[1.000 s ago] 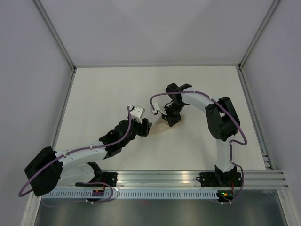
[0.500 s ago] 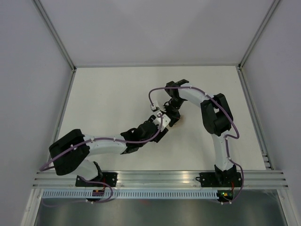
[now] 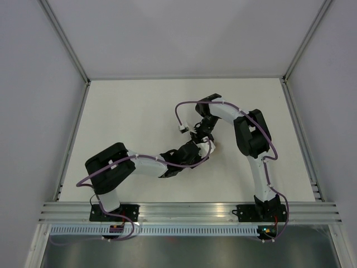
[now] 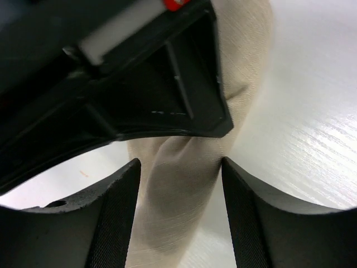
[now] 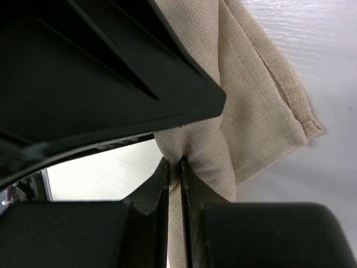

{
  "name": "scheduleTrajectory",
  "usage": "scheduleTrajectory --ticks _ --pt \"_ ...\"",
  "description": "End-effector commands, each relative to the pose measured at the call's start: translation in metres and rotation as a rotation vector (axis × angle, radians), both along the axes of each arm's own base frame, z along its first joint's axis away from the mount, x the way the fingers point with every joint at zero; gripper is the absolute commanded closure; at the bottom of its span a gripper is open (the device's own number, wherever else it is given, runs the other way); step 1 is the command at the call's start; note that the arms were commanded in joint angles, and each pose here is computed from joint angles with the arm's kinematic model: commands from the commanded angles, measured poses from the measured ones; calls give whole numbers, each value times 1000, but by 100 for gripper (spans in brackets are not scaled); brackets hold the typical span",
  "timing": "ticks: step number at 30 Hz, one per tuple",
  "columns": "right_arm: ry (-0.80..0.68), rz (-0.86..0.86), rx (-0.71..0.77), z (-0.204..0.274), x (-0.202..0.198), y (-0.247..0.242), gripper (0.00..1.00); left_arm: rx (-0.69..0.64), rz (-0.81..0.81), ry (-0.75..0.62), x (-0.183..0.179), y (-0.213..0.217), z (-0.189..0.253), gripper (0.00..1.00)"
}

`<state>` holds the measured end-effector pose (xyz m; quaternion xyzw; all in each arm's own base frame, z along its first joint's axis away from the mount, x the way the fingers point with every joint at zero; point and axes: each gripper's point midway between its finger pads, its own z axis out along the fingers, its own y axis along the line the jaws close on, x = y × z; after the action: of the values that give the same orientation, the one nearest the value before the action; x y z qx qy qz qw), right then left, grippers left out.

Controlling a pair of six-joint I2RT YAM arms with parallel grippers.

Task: Fold the napkin, place the utensils inside, and roll it up
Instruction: Roll the napkin with the utensil

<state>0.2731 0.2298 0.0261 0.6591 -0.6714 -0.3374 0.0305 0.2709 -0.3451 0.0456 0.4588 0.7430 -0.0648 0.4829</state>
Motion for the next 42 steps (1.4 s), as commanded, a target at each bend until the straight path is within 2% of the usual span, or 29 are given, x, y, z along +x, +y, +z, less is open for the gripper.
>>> scheduleTrajectory --ticks 1,3,9,11,15,16,18,23,25,26,34,42 --pt "20 60 -82 -42 -3 -18 96 32 -77 -44 0 -18 -2 35" --pt "19 58 -80 -43 -2 -18 96 40 -85 -40 -3 -19 -6 38" --pt "23 41 -65 -43 3 -16 93 86 -91 -9 -5 -18 -20 54" --pt "25 35 -58 -42 4 -15 89 90 -94 -1 -5 -20 -22 64" --pt "-8 3 -25 -33 10 -9 65 112 -120 55 -10 -22 -30 83" --pt "-18 -11 -10 -31 13 -7 62 126 -124 79 -12 -20 -35 91" --pt "-61 -53 19 -21 23 -4 54 101 -145 134 -19 -22 -36 98" --pt "-215 -220 97 12 65 3 49 20 -95 267 -18 -13 -40 98" --pt "-260 -350 92 31 79 -4 18 -8 -74 321 -18 -9 -41 98" --pt "-338 -398 132 50 95 -2 2 -49 -64 372 -19 -9 -42 98" --pt "-484 -783 151 106 143 -45 2 -151 8 584 -22 -4 -53 98" --pt "-534 -898 143 143 139 -91 2 -285 240 896 -18 6 -77 98"
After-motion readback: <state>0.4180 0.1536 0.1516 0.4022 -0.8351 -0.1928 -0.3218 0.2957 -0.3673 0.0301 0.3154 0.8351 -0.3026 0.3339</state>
